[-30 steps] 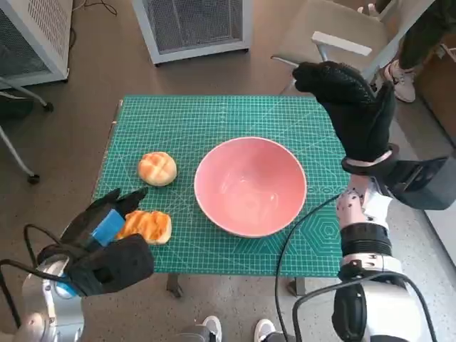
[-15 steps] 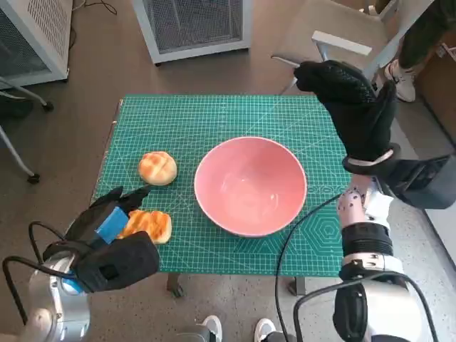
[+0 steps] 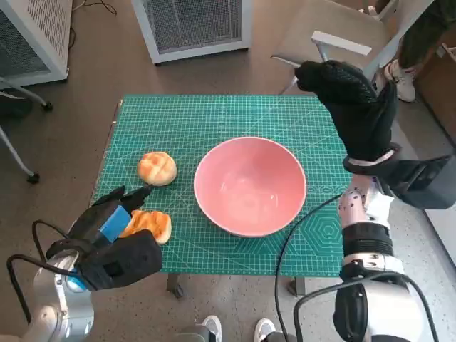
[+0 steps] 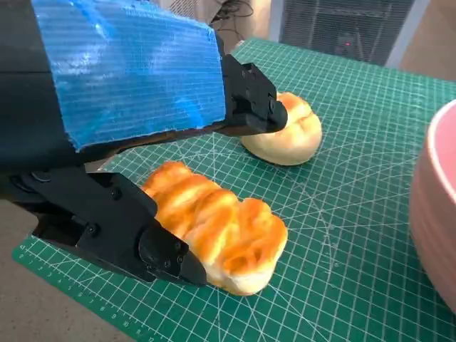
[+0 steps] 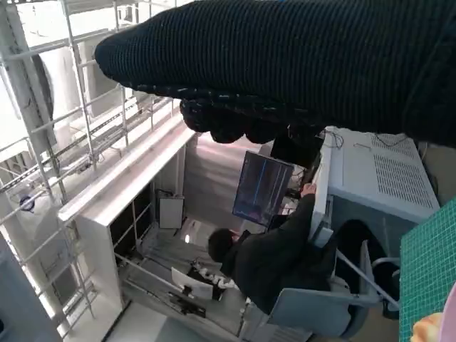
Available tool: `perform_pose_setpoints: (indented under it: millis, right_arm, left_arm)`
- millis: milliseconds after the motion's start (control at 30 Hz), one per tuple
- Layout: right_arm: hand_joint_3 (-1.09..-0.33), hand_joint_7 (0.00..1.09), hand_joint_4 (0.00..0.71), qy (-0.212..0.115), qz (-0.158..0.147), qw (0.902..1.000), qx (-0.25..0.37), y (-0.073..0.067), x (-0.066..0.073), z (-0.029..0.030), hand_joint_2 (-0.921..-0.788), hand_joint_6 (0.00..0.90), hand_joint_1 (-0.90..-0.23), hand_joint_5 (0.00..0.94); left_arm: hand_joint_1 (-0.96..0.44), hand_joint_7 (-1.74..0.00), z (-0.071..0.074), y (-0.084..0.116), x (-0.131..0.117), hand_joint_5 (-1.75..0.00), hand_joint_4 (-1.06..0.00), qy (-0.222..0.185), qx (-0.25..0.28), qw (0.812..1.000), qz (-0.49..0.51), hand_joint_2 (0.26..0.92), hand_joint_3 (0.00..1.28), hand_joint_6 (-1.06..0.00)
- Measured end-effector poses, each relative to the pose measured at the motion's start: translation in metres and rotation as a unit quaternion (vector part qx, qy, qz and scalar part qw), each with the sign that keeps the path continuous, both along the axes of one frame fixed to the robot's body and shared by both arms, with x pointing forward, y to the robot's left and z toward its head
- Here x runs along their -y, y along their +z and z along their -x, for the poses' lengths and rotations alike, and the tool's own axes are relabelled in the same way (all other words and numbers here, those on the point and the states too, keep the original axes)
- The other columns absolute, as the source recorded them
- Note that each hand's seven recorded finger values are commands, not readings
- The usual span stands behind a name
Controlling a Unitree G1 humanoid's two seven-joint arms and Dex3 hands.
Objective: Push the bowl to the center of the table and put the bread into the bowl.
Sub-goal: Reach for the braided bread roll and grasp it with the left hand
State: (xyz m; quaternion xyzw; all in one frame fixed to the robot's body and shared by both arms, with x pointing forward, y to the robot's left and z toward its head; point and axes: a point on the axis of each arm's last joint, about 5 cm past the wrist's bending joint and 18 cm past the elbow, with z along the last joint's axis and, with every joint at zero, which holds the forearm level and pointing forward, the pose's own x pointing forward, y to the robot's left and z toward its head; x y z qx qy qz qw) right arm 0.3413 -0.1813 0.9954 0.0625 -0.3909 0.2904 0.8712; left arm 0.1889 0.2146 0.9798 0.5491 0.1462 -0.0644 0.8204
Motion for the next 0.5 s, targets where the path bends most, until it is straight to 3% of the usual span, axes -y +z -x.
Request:
perform_pose_setpoints:
  millis: [500]
  right_arm:
    - [-0.642,0.51,0.167,-0.001,0.001,1.0000,-0.001,-0.0001,0.0019,0.0001,-0.921,0.026,-0.584,0.000]
  left_arm:
    - [-0.14,0.00,-0.0059,-0.0034,0.0053,0.00,-0.18,0.000,0.000,1.000,-0.007,0.768,0.00,-0.34]
